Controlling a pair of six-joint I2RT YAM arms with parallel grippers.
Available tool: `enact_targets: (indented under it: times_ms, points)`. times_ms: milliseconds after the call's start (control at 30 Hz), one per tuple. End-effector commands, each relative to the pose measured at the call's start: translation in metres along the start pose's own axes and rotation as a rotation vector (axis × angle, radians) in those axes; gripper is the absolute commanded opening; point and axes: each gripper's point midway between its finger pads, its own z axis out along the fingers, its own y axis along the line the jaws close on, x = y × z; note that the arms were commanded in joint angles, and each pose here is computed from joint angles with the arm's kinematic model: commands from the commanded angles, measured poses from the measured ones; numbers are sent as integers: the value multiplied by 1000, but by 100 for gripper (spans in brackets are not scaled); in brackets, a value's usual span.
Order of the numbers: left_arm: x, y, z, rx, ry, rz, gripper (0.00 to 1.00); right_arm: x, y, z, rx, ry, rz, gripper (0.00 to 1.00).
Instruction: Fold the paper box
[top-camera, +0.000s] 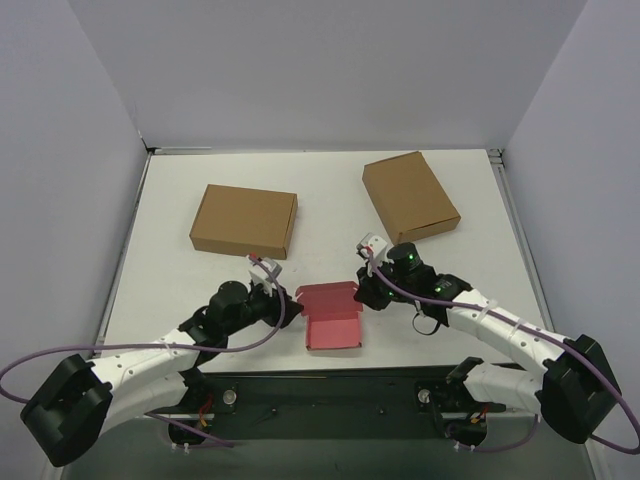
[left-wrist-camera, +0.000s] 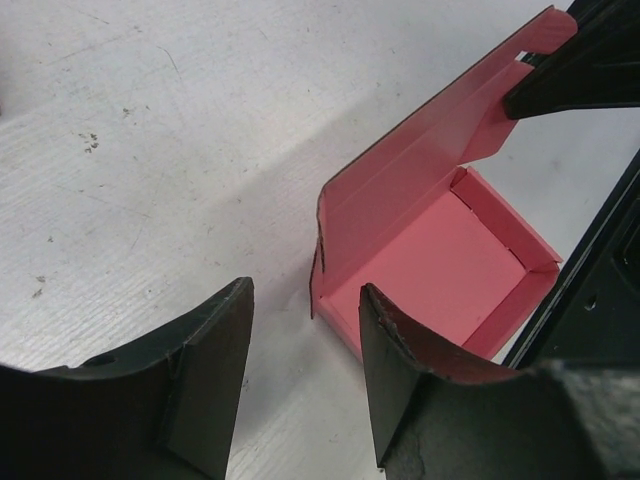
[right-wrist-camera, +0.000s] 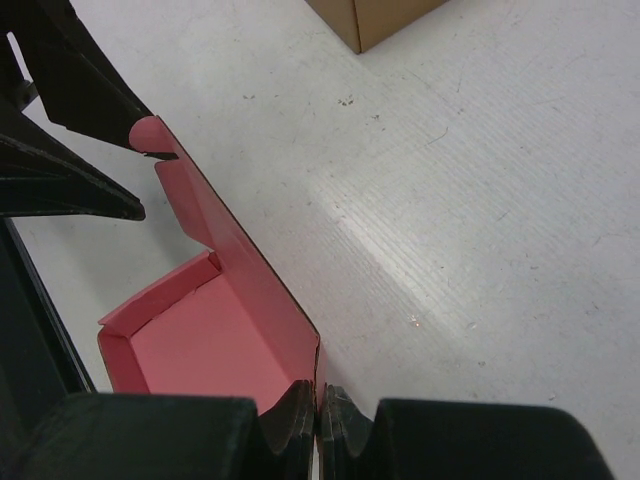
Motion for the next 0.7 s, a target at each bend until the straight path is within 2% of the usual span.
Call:
enact_targets:
  times_ms: [0,433,667]
  points:
    - [-14,-13,6,43,-59,35,55,-11,0,-2,13,-51,-40,0]
    - [-11,-17,17,27,-38,73,47,-10,4,-3,13,-52,-53,0]
    - [-16,-27,19,52,-59,86,33,-9,5,-3,17,-49,-59,0]
